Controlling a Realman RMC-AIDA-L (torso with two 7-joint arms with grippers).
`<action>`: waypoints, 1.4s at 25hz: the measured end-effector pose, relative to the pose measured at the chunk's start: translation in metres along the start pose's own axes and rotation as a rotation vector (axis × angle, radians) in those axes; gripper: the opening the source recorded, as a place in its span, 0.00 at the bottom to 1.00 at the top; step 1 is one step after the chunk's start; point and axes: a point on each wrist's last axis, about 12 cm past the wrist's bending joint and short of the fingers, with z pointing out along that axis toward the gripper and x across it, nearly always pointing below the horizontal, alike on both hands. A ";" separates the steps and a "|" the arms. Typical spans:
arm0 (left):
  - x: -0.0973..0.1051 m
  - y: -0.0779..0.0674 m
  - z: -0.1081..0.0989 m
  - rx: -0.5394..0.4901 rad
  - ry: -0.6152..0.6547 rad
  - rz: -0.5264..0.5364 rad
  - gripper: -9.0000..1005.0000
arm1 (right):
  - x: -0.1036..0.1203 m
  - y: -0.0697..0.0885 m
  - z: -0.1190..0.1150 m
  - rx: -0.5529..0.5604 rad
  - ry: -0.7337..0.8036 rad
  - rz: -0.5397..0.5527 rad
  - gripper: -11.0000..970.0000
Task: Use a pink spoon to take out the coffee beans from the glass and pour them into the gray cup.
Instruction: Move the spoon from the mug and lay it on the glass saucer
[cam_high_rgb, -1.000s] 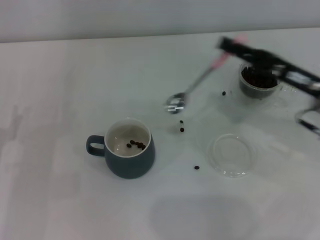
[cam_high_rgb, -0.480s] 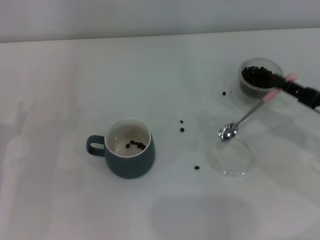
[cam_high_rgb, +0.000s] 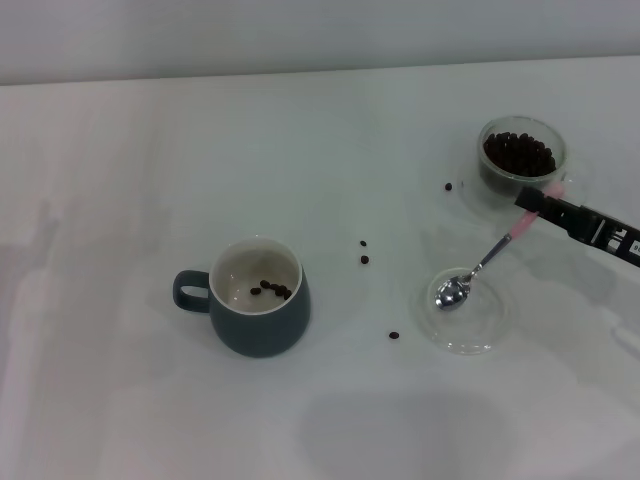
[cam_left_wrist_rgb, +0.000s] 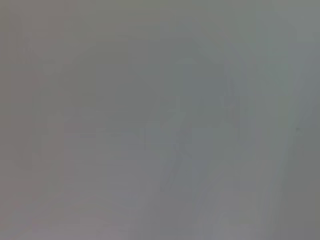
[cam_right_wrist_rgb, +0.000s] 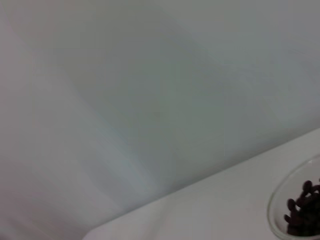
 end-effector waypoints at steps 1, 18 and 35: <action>0.000 0.000 0.000 0.000 0.000 0.000 0.88 | 0.000 -0.001 0.000 0.006 0.002 0.000 0.22; -0.001 -0.001 0.004 0.008 -0.006 0.001 0.88 | 0.010 -0.005 0.001 0.046 0.061 0.002 0.28; -0.001 -0.001 0.003 0.007 -0.004 0.001 0.88 | -0.001 -0.018 -0.013 0.120 0.065 -0.010 0.38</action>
